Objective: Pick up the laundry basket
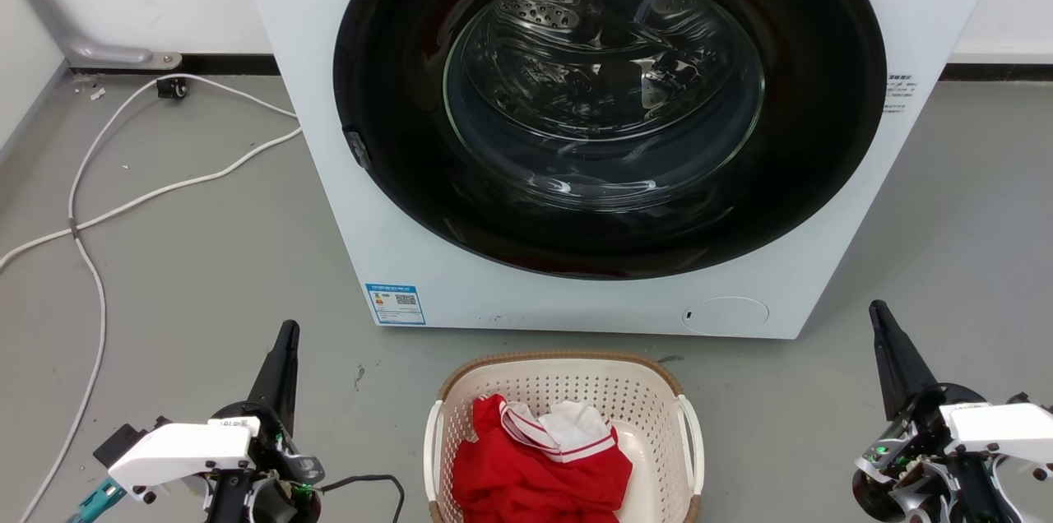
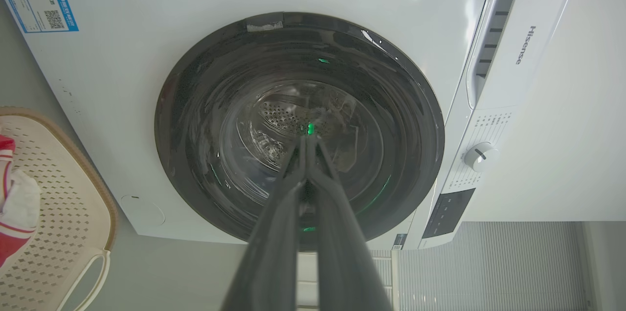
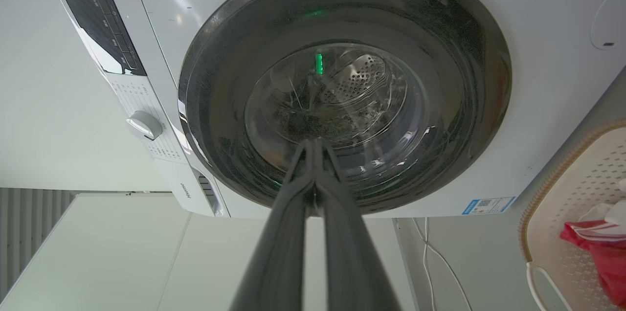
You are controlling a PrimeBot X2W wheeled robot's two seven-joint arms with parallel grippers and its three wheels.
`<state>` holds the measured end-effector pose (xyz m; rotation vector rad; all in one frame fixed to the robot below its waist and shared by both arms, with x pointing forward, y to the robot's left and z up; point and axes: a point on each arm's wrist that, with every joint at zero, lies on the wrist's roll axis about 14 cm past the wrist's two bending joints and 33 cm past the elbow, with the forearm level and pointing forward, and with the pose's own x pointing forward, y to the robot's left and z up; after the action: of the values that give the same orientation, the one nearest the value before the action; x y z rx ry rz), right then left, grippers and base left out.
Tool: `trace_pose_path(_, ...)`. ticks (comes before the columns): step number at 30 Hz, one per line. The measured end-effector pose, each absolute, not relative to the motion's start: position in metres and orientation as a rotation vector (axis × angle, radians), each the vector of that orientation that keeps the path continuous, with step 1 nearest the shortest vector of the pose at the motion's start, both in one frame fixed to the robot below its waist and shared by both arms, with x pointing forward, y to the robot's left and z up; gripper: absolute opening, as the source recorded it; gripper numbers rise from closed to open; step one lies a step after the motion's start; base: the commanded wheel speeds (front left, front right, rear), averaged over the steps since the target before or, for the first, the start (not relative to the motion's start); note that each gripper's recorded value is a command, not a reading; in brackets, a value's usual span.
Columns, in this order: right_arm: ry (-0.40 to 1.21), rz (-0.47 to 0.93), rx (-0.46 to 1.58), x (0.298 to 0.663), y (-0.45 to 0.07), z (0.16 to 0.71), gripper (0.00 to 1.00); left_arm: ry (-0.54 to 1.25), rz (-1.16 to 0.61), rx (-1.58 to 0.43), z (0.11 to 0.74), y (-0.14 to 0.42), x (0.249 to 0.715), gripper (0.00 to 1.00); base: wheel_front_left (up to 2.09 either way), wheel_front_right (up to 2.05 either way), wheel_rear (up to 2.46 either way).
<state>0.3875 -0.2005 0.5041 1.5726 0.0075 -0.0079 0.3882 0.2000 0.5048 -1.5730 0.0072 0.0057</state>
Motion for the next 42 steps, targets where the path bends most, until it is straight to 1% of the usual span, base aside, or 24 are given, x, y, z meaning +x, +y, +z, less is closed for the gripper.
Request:
trace_pose_path(7,0.007,-0.008,1.573,0.388,-0.201,0.504,0.0,0.007,0.006,-1.573,0.505,0.2,0.388,0.0,0.0,0.0,0.0)
trace_pose_path(8,0.007,-0.008,1.573,0.388,-0.201,0.504,1.0,0.007,0.006,-1.573,0.505,0.2,0.388,1.0,0.0,0.0,0.0)
trace_pose_path(13,0.053,-0.066,1.578,0.377,-0.201,0.482,1.0,0.055,0.058,-1.578,0.483,0.199,0.379,1.0,0.0,0.0,0.0)
trace_pose_path(20,0.034,-0.087,1.561,0.376,-0.203,0.481,1.0,0.027,0.071,-1.535,0.487,0.202,0.379,1.0,0.0,0.0,0.0)
trace_pose_path(23,0.005,-0.058,1.41,0.379,-0.202,0.495,1.0,0.003,0.082,-1.409,0.494,0.207,0.381,1.0,0.0,0.0,0.0)
trace_pose_path(31,-0.026,-0.037,1.22,0.38,-0.202,0.507,1.0,0.006,0.077,-1.234,0.502,0.203,0.383,1.0,0.0,0.0,0.0)
trace_pose_path(42,-0.03,0.002,0.935,0.378,-0.191,0.514,1.0,0.029,0.082,-0.998,0.503,0.193,0.382,1.0,0.0,0.0,0.0)
